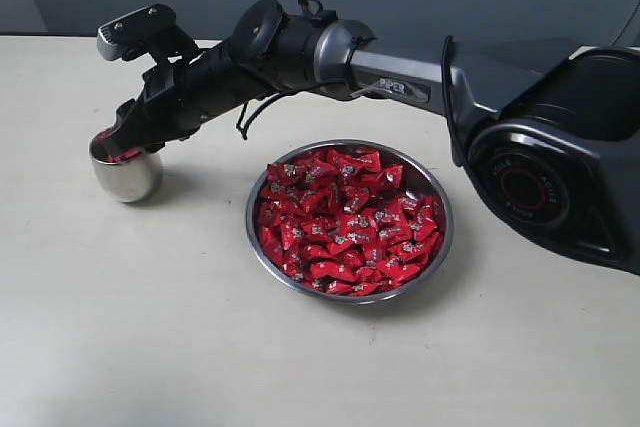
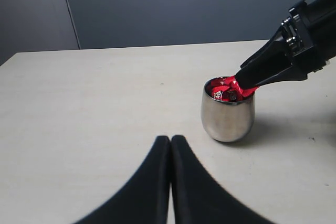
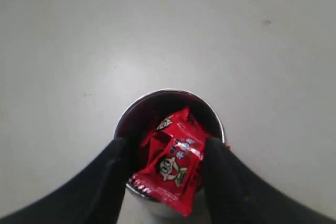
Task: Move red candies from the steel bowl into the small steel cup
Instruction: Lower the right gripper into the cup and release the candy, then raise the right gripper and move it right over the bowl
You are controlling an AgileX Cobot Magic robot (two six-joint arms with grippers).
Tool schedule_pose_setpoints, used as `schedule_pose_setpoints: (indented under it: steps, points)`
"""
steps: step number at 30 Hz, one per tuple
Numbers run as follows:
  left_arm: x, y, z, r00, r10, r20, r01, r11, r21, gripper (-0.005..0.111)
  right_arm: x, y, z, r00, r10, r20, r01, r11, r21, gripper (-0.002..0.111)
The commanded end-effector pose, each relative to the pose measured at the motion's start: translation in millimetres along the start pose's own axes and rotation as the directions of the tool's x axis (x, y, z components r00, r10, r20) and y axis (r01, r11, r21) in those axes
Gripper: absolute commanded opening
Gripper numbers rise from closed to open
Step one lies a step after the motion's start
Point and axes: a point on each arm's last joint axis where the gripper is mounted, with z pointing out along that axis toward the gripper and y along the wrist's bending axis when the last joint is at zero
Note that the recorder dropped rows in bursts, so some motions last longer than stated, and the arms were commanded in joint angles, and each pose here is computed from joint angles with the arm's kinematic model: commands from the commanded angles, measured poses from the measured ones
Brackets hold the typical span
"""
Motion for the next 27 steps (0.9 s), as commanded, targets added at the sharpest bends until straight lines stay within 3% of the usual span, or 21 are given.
schedule_pose_setpoints:
  steps: [1, 27]
  points:
    - [1, -0.1, 0, 1.0, -0.003, 0.002, 0.003, 1.0, 0.0, 0.0, -3, -1, -1, 1.0, 0.001, 0.02, -0.001, 1.0, 0.012, 0.045]
    - [1, -0.1, 0, 1.0, -0.003, 0.002, 0.003, 1.0, 0.0, 0.0, -29, 6, -10, 0.997, -0.044, 0.056, 0.041, 0.998, 0.051, 0.045]
